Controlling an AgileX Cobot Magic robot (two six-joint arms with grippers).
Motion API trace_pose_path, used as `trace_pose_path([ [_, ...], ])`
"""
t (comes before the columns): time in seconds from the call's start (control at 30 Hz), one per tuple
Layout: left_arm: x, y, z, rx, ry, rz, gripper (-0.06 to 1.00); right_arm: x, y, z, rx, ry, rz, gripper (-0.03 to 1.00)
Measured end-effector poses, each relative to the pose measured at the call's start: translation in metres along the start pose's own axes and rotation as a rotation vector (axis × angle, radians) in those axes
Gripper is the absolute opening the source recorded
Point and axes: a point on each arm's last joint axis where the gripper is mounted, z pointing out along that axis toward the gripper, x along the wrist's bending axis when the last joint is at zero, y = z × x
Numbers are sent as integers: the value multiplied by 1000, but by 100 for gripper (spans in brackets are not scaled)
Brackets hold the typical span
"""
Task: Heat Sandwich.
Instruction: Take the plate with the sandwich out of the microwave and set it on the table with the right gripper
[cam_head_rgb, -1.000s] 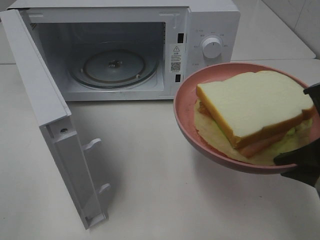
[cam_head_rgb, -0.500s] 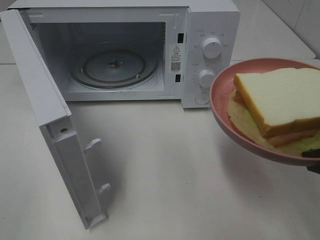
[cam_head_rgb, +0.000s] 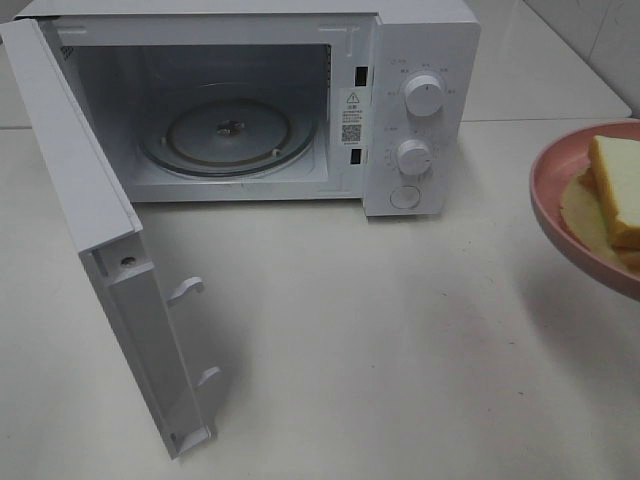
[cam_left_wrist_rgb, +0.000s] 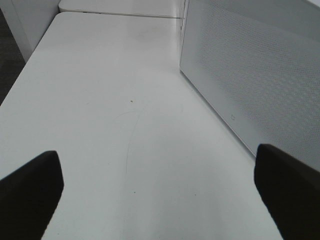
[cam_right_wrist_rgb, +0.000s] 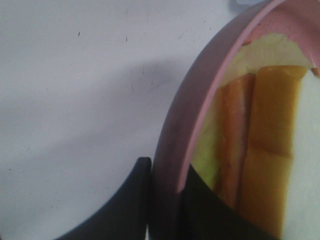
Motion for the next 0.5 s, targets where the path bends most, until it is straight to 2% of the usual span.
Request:
trace_pose_path([
  [0.03,0,0,0,0,0,0,98,0,-2,1,35,4,53,16],
  [0.17,0,0,0,0,0,0,98,-1,-5,4,104,12,130,16],
  [0.2,0,0,0,0,0,0,98,-1,-6,8,154,19,186,16],
  [0.4,0,0,0,0,0,0,98,-4,-4,20,243,17,330,16],
  [0.5,0,0,0,0,0,0,98,-5,0,31,303,16,447,16],
])
